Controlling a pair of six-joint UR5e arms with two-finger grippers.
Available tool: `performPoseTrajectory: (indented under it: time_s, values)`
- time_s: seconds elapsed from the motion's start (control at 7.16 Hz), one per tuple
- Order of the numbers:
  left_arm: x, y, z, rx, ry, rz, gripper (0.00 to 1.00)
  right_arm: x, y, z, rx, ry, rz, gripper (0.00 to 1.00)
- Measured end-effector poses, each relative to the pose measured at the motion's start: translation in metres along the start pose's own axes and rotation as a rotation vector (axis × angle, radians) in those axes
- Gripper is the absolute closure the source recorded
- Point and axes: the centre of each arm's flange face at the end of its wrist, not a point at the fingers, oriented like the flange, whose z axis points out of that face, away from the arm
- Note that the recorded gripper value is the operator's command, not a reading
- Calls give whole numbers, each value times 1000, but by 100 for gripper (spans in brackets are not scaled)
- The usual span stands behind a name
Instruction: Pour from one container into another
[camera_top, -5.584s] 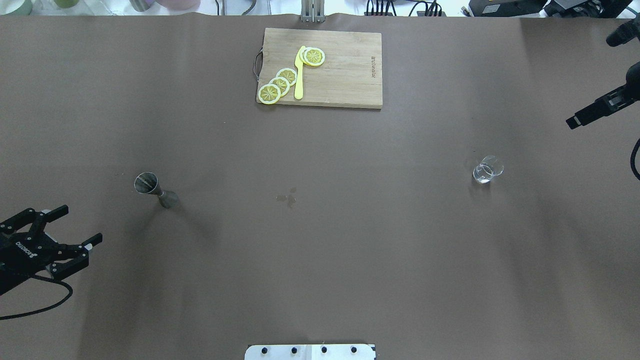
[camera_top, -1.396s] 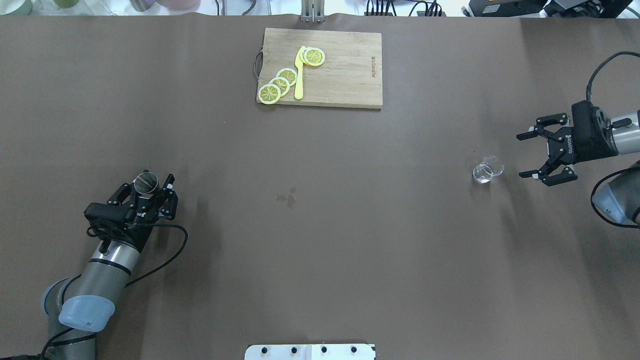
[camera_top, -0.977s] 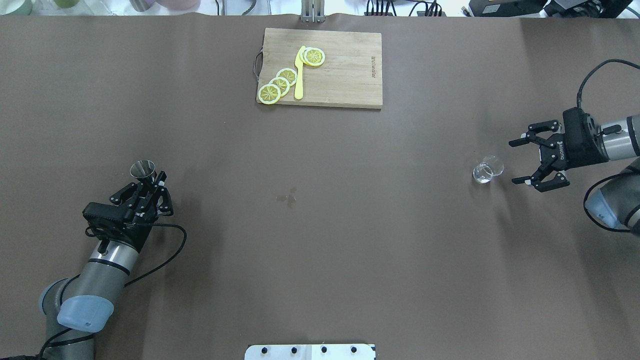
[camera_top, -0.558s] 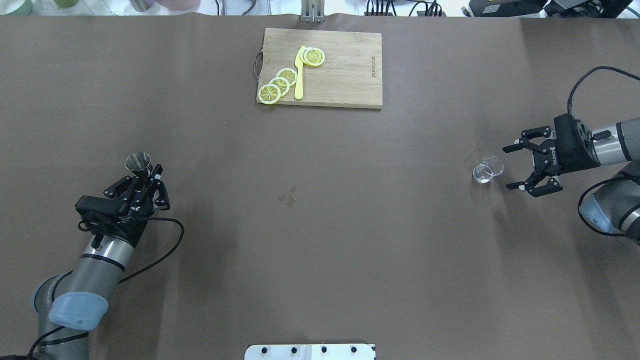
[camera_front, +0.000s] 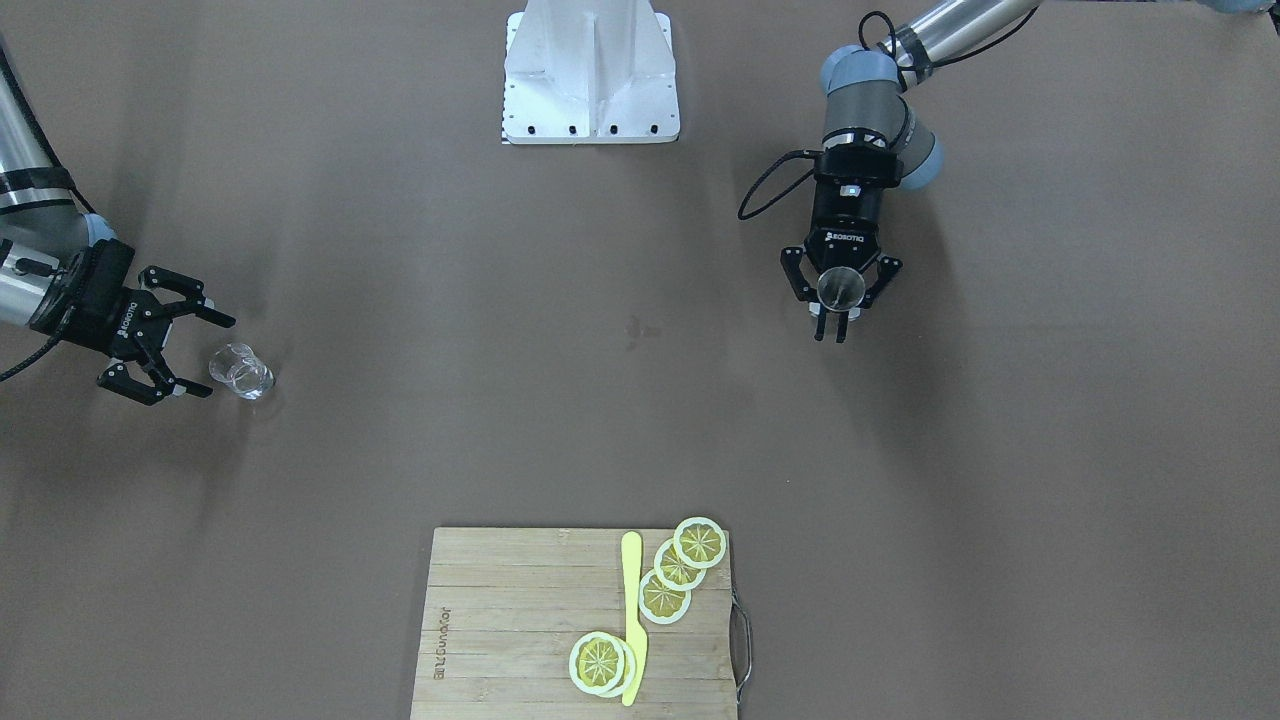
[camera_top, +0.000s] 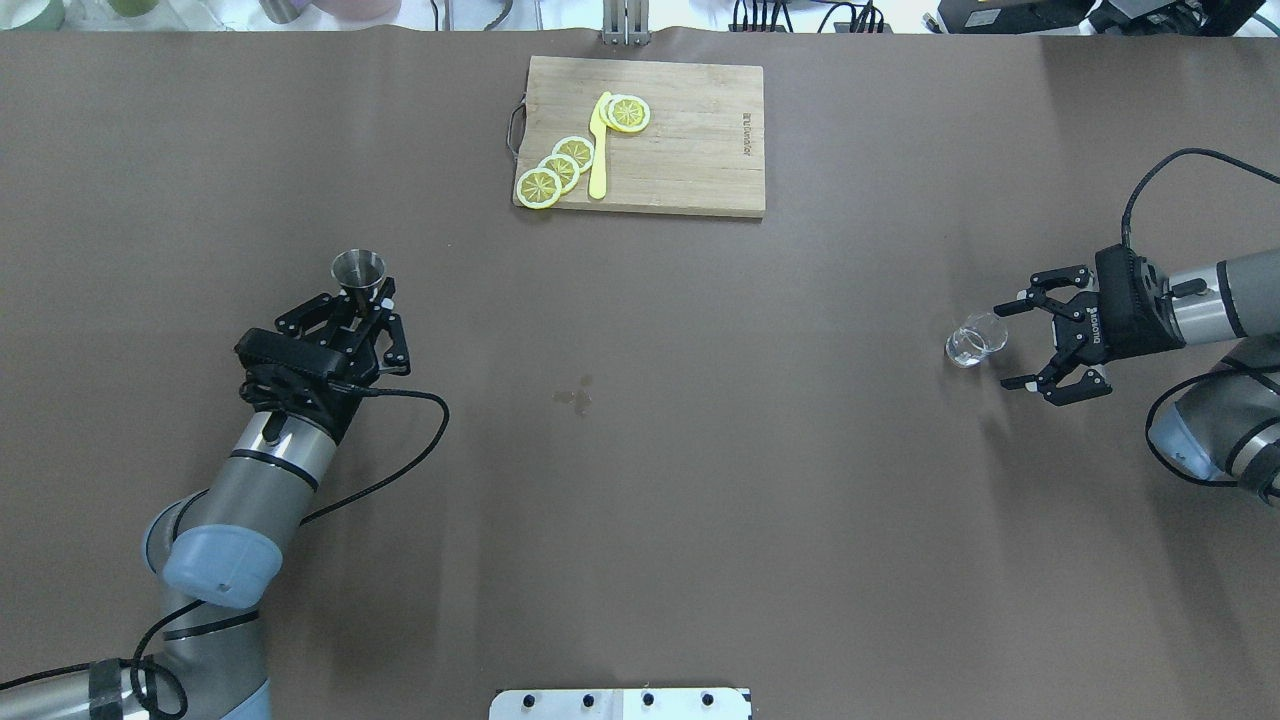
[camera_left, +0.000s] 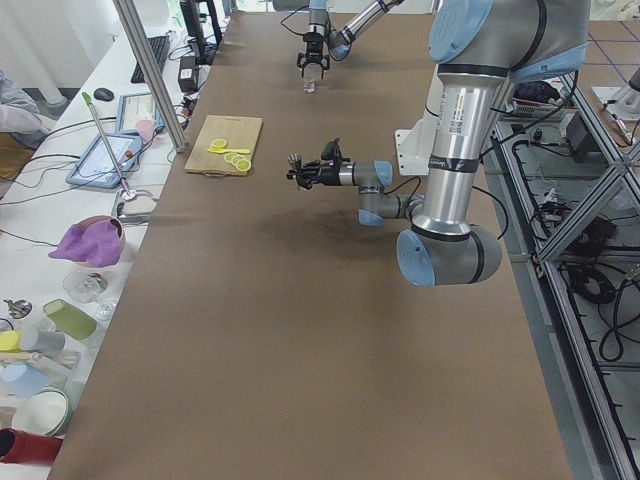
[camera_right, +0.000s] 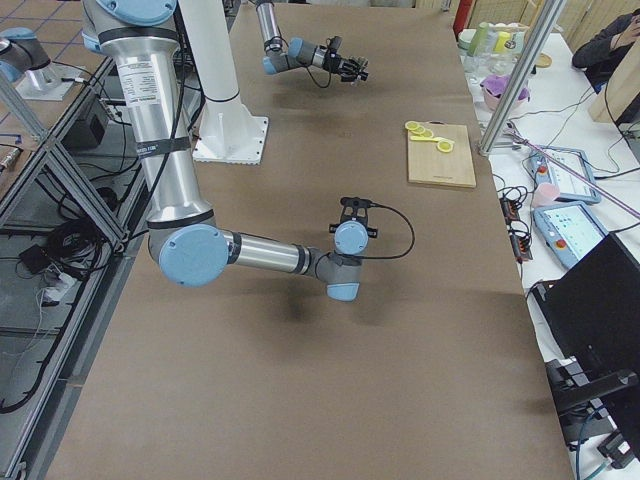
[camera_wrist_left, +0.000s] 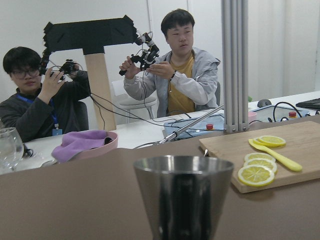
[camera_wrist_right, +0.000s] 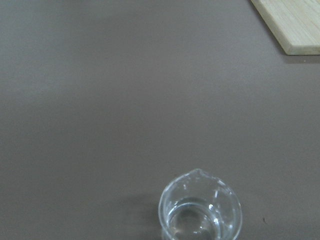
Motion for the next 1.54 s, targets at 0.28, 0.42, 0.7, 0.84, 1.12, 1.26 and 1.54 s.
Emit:
performPoseTrajectory:
  time_s: [0.28,0.42,0.7,0.84,1.12,1.26,1.54]
  values:
    - [32,-21,32,-9,21,21,100,-3,4,5,3,9,-7,3]
    - [36,-33,43,-9,30,43,100,-2,4,8,4,16,-8,3]
    - [34,-50,58,-4,54,94,100,6,3,15,9,27,-15,4]
    - [30,-66,73,-18,94,102,100,9,1,18,11,31,-17,5]
    - [37,-94,98,-63,148,125,100,11,2,20,10,36,-17,5]
    - [44,-102,102,-71,157,129,100,13,2,21,10,38,-17,5]
    - [56,-115,98,-64,184,115,100,17,-2,24,14,46,-20,6]
